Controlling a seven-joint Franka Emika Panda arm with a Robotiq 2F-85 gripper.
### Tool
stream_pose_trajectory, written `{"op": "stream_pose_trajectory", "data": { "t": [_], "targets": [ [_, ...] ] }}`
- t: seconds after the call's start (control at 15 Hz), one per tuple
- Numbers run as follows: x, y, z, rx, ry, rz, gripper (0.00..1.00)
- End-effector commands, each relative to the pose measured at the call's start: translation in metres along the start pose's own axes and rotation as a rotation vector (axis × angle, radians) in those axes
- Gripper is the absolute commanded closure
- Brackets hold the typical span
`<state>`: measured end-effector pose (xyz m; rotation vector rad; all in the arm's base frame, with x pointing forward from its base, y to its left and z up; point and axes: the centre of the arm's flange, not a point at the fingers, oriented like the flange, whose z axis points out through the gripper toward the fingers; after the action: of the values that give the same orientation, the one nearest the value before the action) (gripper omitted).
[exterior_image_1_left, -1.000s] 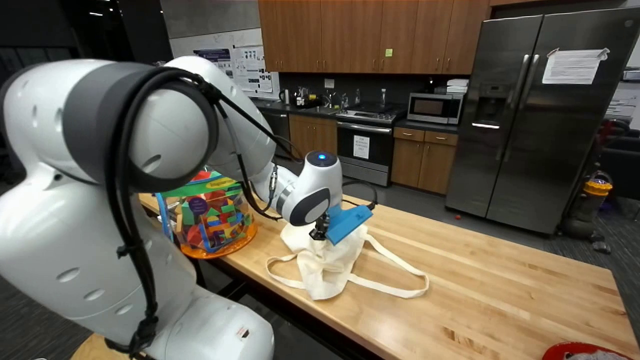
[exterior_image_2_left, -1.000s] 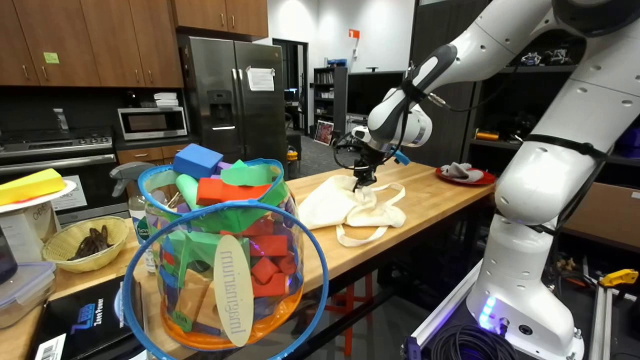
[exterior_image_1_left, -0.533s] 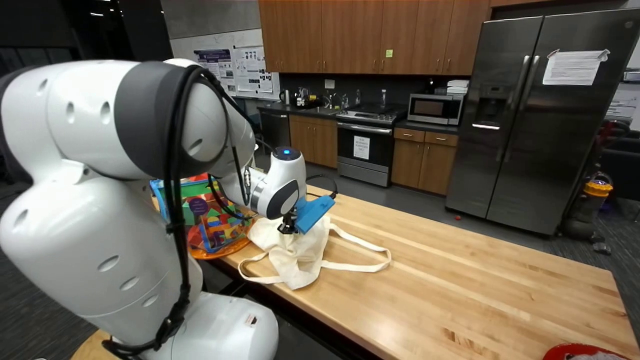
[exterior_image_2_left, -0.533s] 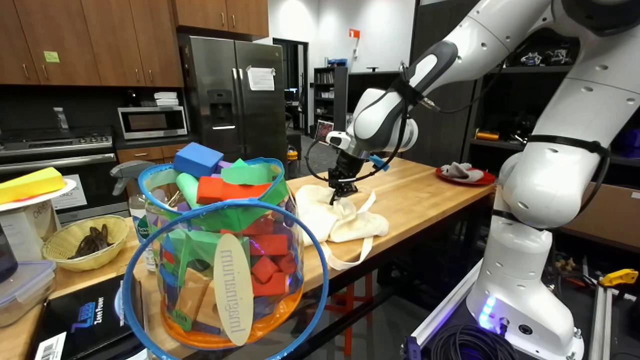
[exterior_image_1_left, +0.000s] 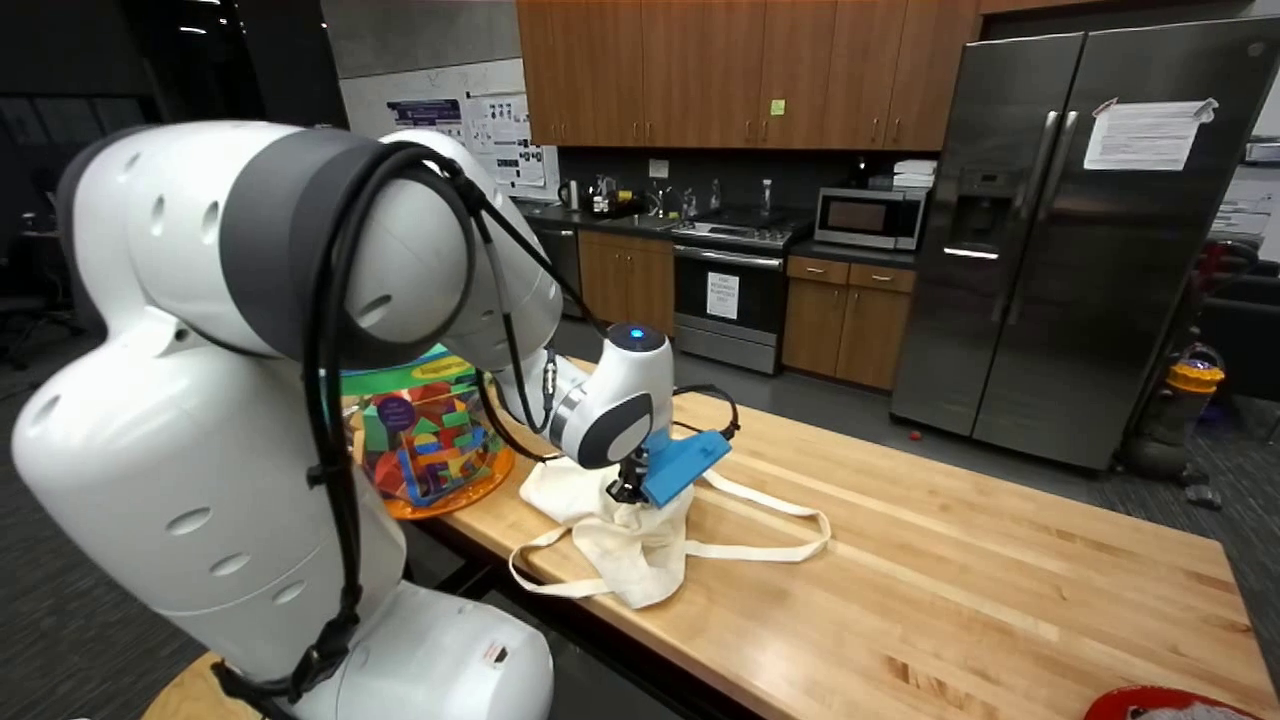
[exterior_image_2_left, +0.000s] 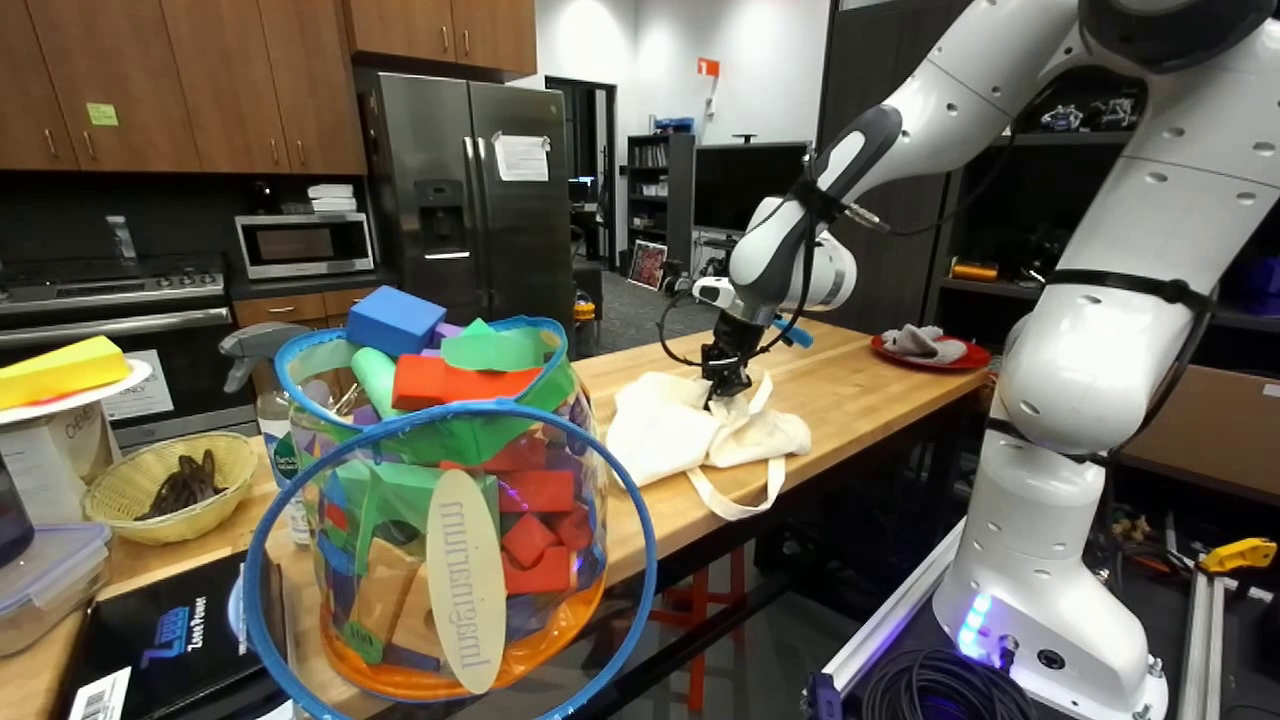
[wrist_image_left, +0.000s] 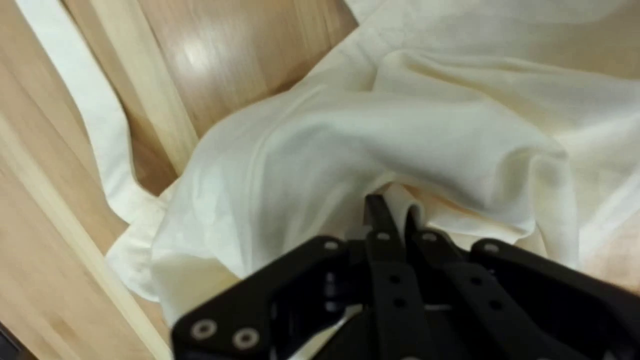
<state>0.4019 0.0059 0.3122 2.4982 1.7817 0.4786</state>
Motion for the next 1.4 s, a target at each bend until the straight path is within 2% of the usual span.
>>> {"op": "stream_pose_trajectory", "data": {
  "t": [0.0, 0.47, 0.8, 1.0, 1.33],
  "targets": [
    [-0.055, -0.019, 0.005, -0.002, -0.009, 0.07, 0.99],
    [-0.118, -0.032, 0.01, 0.015, 0.013, 0.266, 0.99],
    [-0.146, -0.05, 0.014, 0.016, 0.044, 0.373, 0.99],
    [-0.17, -0.047, 0.004, -0.019, 0.056, 0.435, 0.99],
    [-0.232, -0.016, -0.027, -0.108, 0.044, 0.547, 0.99]
  ]
}}
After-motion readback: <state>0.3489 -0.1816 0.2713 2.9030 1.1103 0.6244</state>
